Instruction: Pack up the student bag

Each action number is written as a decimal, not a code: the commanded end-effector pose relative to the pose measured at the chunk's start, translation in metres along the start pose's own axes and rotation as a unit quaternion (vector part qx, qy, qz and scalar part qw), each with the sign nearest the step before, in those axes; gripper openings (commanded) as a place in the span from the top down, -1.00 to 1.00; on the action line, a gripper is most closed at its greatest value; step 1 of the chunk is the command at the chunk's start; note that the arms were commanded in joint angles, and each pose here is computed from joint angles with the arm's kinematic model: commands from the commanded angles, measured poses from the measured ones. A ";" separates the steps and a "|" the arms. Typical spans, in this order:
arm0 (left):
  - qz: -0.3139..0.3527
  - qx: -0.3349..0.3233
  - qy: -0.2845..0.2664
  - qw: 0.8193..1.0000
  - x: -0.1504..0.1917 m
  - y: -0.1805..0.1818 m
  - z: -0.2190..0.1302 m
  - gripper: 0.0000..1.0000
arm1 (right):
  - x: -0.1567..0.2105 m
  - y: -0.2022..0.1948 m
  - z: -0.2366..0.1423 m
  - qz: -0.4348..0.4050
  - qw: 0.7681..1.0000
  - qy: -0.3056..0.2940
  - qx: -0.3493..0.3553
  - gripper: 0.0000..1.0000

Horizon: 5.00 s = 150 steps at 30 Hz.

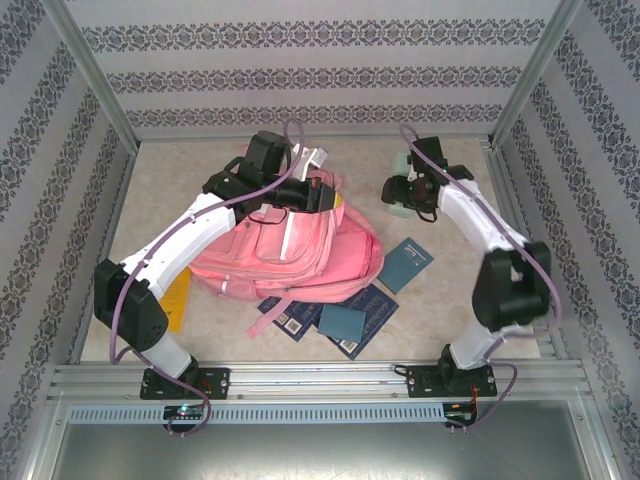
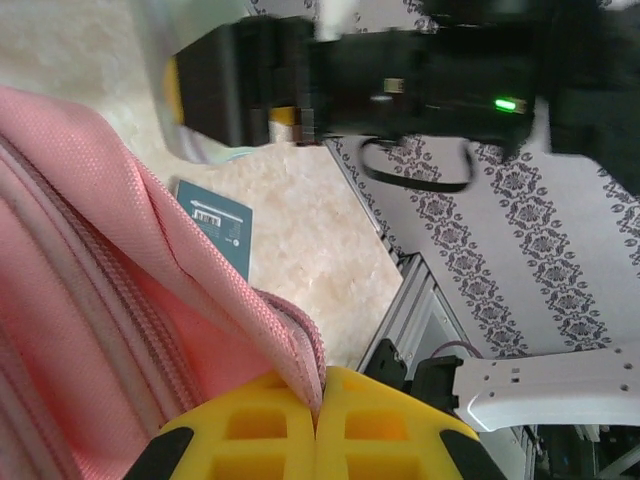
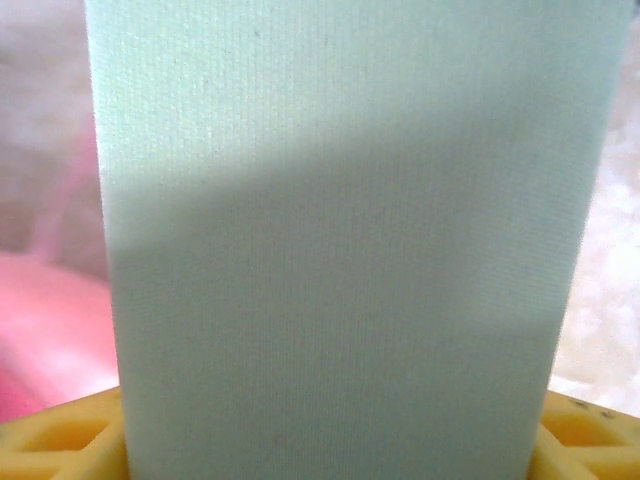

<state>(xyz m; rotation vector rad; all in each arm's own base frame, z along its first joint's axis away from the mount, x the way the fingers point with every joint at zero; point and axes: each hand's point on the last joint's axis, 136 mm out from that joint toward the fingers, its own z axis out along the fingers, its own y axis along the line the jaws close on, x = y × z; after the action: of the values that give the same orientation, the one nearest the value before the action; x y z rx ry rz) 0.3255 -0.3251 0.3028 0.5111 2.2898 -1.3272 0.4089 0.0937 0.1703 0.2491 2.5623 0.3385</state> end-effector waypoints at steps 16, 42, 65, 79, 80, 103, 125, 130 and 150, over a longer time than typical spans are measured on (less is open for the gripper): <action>0.031 0.010 -0.089 0.996 -0.040 -0.042 -0.113 1.00 | 0.193 0.143 -0.072 -0.154 0.949 0.095 -0.257 -0.40; 0.150 0.022 0.012 0.988 -0.032 -0.099 -0.057 1.00 | 0.176 0.250 -0.003 -0.006 0.950 0.133 -0.282 -0.47; 0.011 -0.006 -0.140 0.990 -0.051 -0.001 -0.123 1.00 | 0.109 0.251 -0.050 -0.143 0.932 -0.016 -0.334 -0.95; -0.079 0.036 -0.176 0.980 -0.068 0.042 -0.108 1.00 | 0.158 0.134 -0.085 -0.142 0.950 0.002 -0.280 -0.85; -0.083 0.041 -0.172 0.981 -0.064 0.044 -0.103 1.00 | 0.167 0.126 -0.083 -0.138 0.952 0.014 -0.272 -0.79; -0.057 0.030 -0.093 0.994 0.010 0.061 -0.026 1.00 | 0.286 0.070 -0.031 -0.387 0.898 0.203 -0.049 -0.95; -0.051 0.033 -0.090 0.994 0.012 0.059 -0.027 1.00 | 0.342 0.068 0.007 -0.468 0.828 0.309 -0.006 -0.76; -0.053 0.032 -0.089 0.994 0.012 0.061 -0.026 1.00 | 0.335 0.072 0.003 -0.453 0.843 0.289 -0.013 -0.41; -0.028 0.046 -0.101 0.993 -0.012 0.020 -0.051 1.00 | 0.230 0.091 -0.065 -0.165 0.965 0.088 -0.183 -0.03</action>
<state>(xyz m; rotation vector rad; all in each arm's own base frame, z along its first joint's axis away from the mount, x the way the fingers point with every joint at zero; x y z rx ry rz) 0.3472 -0.2692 0.2545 0.1911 2.2564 -1.4261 0.1797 0.2126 0.1008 -0.4793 2.7119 0.5383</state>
